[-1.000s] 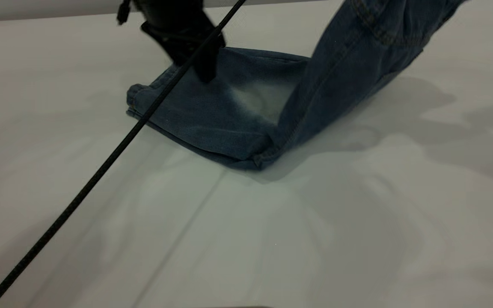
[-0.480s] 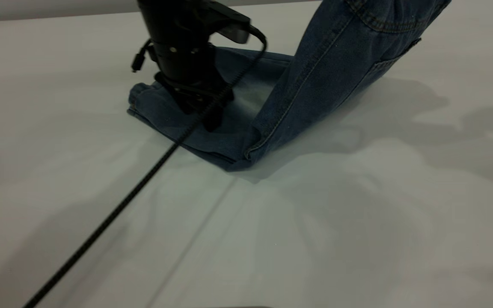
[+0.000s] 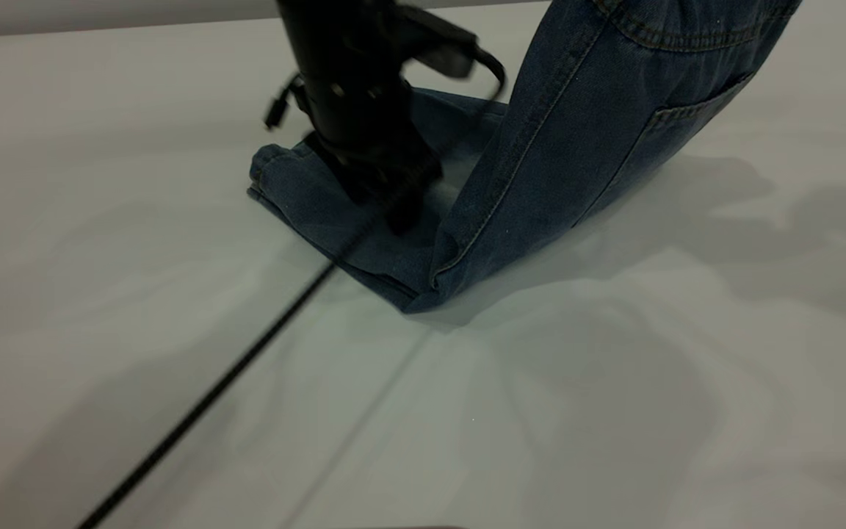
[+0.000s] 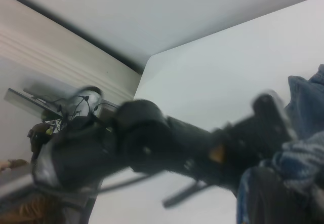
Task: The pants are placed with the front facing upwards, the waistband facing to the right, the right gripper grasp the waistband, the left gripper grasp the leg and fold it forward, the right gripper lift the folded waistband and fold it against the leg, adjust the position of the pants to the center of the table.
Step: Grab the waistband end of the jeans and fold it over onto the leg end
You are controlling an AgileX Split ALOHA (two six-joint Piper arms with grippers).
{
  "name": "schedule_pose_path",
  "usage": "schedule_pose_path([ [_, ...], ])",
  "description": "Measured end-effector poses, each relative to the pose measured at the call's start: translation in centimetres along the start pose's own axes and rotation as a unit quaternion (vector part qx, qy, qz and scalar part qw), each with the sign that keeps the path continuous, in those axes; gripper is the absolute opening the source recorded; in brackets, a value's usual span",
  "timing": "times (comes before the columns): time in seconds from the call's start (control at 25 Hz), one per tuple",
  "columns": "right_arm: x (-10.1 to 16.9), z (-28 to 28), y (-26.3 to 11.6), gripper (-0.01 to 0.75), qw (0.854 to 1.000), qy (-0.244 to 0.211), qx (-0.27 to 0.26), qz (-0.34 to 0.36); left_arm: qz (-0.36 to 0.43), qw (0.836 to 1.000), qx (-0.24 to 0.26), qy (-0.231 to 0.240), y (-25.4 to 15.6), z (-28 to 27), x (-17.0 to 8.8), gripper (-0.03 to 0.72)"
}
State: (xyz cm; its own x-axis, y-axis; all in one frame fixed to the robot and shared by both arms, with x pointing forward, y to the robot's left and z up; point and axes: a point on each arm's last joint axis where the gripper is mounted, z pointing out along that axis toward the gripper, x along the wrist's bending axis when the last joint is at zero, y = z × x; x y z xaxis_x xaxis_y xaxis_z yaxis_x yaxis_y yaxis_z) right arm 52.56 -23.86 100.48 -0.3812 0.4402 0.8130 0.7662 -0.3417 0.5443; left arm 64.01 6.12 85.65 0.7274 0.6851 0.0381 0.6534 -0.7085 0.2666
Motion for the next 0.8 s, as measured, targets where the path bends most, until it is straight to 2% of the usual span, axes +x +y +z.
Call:
schedule_pose_path([
  [0.2, 0.0, 0.0, 0.0, 0.046, 1.0, 0.0, 0.0, -0.002, -0.032, 0.997, -0.065, 0.032, 0.8, -6.6, 3.5, 0.444],
  [0.44, 0.1, 0.2, -0.1, 0.046, 1.0, -0.004, 0.003, -0.018, -0.069, 0.979, -0.17, 0.085, 0.6, -17.6, 6.8, 0.444],
  [0.6, 1.3, 2.7, -0.5, 0.046, 0.998, -0.005, 0.029, -0.047, -0.081, 0.968, -0.212, 0.109, -0.3, -22.6, 7.5, 0.444],
  [0.8, 2.8, 7.9, -0.9, 0.046, 0.993, -0.023, 0.065, -0.096, -0.08, 0.958, -0.247, 0.125, -1.2, -27.1, 7.0, 0.444],
])
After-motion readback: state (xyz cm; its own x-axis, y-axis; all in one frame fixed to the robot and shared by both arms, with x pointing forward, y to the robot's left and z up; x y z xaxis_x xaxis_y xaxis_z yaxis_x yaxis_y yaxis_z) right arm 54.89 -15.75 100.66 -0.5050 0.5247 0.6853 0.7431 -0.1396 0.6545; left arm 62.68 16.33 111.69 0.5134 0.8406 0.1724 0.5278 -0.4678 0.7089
